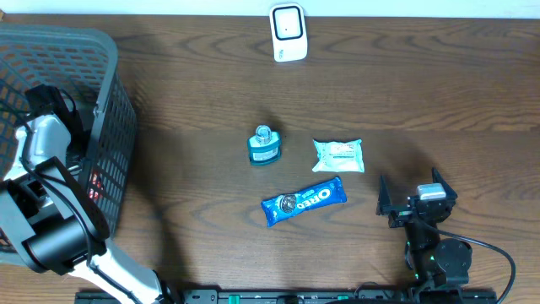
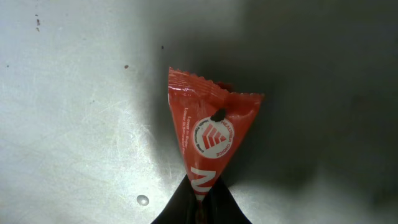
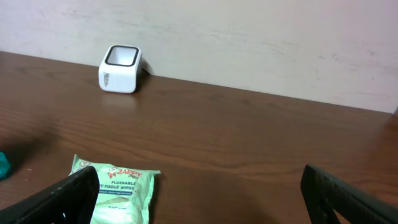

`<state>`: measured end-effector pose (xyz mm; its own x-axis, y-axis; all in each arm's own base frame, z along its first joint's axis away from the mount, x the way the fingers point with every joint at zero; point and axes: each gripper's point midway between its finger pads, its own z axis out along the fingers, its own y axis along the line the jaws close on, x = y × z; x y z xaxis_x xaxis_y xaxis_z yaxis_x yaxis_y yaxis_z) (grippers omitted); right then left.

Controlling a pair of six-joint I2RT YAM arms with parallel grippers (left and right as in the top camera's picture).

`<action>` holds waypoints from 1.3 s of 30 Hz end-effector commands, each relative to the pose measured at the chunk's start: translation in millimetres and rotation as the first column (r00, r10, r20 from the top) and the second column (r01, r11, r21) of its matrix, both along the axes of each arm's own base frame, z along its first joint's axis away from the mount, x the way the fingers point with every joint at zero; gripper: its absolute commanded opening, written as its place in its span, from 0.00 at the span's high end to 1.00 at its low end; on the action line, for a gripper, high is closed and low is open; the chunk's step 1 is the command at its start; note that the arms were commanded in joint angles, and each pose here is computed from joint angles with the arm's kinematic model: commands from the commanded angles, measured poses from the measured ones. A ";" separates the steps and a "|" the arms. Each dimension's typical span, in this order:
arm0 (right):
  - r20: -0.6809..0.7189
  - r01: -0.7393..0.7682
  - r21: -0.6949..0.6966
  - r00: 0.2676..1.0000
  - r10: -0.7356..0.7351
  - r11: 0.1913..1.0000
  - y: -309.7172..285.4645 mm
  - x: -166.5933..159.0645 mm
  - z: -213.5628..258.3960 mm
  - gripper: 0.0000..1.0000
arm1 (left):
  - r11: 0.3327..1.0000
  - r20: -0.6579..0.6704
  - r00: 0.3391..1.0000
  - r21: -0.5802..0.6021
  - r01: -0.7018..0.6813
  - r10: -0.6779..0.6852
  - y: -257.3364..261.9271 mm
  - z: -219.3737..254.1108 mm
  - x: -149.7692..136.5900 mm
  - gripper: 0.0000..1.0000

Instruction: Scan the item barcode

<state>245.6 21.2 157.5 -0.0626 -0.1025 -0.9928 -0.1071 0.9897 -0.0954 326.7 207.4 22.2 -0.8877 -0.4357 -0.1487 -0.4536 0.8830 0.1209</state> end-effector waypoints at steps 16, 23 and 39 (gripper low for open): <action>0.001 -0.003 -0.014 1.000 0.003 1.000 0.8 -0.3 -0.7 0.01 | 0.902 0.531 0.836 0.283 -0.326 0.136 29.1 249.4 -14.4 0.93; 0.001 -0.003 -0.014 1.000 0.003 1.000 0.8 -0.3 -0.7 0.01 | 0.932 0.730 0.681 0.202 -0.301 0.062 -15.5 322.1 -31.8 0.93; 0.001 -0.003 -0.014 1.000 0.003 1.000 0.9 -0.3 -0.7 0.01 | 0.892 0.810 0.496 0.070 0.447 -0.312 -234.8 347.2 -14.2 0.93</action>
<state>245.6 21.1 157.5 -0.0626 -0.1029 -0.9927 -0.1068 0.9897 -0.0958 315.4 6.1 373.9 -0.4864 -0.2067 -0.8489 -0.0287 0.9749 -0.2209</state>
